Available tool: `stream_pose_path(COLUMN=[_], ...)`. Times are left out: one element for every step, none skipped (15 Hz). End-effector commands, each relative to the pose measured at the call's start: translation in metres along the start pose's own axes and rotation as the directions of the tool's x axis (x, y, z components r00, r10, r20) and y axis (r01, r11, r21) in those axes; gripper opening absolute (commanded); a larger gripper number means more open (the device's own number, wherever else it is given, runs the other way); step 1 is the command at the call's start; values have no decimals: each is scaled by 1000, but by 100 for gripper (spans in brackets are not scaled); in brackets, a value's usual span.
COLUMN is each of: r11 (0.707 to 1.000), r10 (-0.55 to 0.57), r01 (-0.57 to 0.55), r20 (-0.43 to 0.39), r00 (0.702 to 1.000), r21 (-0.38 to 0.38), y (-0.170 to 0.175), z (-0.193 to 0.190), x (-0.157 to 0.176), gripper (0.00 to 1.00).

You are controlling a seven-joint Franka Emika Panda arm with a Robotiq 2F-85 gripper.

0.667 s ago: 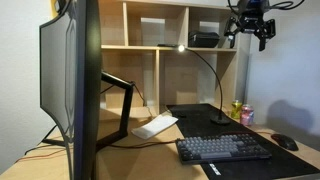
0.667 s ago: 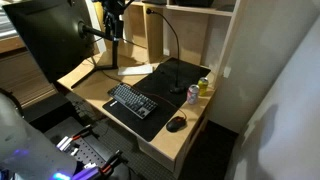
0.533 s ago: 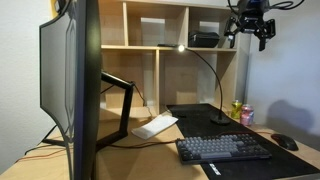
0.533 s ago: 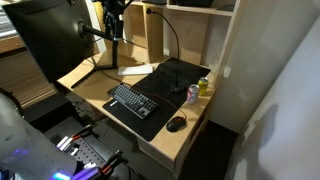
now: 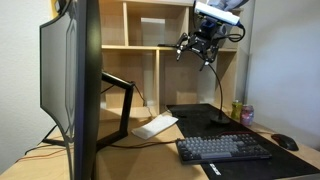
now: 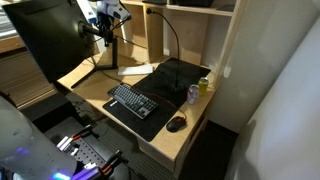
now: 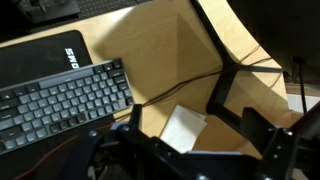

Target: Move the white paper forward

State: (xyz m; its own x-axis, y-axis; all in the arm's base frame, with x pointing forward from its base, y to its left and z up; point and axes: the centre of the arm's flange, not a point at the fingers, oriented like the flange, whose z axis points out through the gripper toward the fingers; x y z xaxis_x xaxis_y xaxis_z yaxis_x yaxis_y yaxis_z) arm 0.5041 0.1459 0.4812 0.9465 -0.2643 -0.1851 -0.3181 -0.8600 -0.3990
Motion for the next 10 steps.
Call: stream_pose_path(r11=[1000, 1000, 1000, 1000, 998, 997, 993, 988, 982, 975], r10=[1, 1, 2, 3, 55, 81, 117, 141, 167, 202], r01=[-1, -1, -1, -3, -56, -82, -117, -139, -163, -194], r20=[-23, -32, -36, -40, -43, -20, -24, -26, -46, -64], r00=[1000, 999, 999, 999, 998, 996, 993, 990, 985, 977], r21=[8, 11, 14, 16, -17, -5, 26, 60, 93, 112], y=[-7, -9, -10, -9, -7, -5, 0, 9, 16, 24], z=[2, 2, -1, -3, 24, 44, 70, 87, 106, 124], x=[1, 2, 2, 3, 24, 35, 49, 58, 71, 83], gripper=[100, 100, 100, 100, 100, 100, 100, 100, 100, 100])
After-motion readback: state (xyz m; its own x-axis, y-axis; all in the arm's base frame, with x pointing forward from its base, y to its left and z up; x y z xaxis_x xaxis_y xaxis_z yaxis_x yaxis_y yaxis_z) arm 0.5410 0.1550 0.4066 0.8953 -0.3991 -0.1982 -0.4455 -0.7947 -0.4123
